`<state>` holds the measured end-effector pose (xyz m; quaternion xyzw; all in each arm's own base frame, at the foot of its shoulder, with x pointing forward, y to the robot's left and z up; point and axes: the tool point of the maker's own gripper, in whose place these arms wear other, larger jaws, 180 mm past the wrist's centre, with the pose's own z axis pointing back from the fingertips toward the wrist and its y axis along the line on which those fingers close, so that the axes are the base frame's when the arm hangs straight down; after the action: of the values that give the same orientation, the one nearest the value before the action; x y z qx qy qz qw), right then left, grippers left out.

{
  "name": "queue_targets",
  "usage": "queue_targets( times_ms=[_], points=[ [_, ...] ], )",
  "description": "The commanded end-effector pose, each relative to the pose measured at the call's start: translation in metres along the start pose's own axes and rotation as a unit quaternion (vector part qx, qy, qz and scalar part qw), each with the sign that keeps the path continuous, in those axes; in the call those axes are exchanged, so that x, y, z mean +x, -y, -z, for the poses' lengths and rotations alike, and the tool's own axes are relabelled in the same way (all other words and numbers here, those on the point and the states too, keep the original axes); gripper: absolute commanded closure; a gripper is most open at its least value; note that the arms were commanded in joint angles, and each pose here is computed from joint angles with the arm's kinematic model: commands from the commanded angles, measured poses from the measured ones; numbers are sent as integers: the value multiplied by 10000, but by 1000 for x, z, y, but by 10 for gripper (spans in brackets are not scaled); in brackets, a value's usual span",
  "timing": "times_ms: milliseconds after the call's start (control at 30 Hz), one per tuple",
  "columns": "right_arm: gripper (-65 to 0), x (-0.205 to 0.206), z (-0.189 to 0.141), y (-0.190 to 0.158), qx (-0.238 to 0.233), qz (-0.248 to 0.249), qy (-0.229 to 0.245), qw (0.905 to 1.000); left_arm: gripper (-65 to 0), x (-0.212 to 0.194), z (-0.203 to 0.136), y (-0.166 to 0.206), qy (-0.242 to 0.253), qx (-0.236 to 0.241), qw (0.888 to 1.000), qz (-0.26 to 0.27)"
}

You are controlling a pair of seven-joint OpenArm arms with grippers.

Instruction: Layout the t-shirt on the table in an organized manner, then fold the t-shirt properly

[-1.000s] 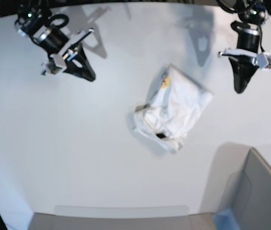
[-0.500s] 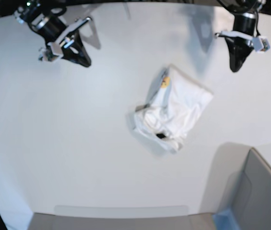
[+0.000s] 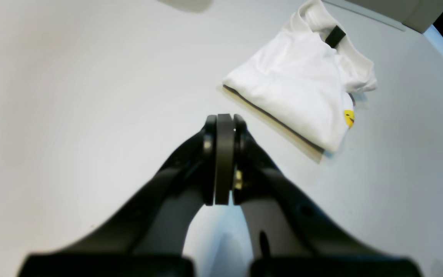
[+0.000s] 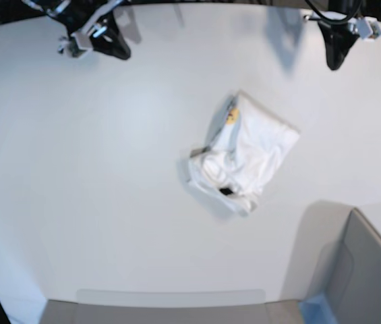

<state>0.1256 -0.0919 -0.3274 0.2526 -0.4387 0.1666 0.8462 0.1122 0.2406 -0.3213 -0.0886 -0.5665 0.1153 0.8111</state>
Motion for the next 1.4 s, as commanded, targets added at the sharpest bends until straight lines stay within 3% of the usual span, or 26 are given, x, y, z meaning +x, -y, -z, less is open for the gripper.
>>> queue_targets(
  times_ms=[0,400,1100,1367],
  points=[
    [0,8,-6,-2,46,-12,173,9998,0,6,-7,1,129,7,9999,-25],
    [0,5,-27,29,-493,-143,38,9987,0,-8,-24,-1,-68,220,9996,-177],
    [0,5,-32,38,-511,-358,-116,9980,0,-32,-57,-1,-390,674,9957,-493],
    [0,-15,-39,23,-518,2,-305,9982,0,-34,-80,-15,-526,1051,9921,-429]
  ],
)
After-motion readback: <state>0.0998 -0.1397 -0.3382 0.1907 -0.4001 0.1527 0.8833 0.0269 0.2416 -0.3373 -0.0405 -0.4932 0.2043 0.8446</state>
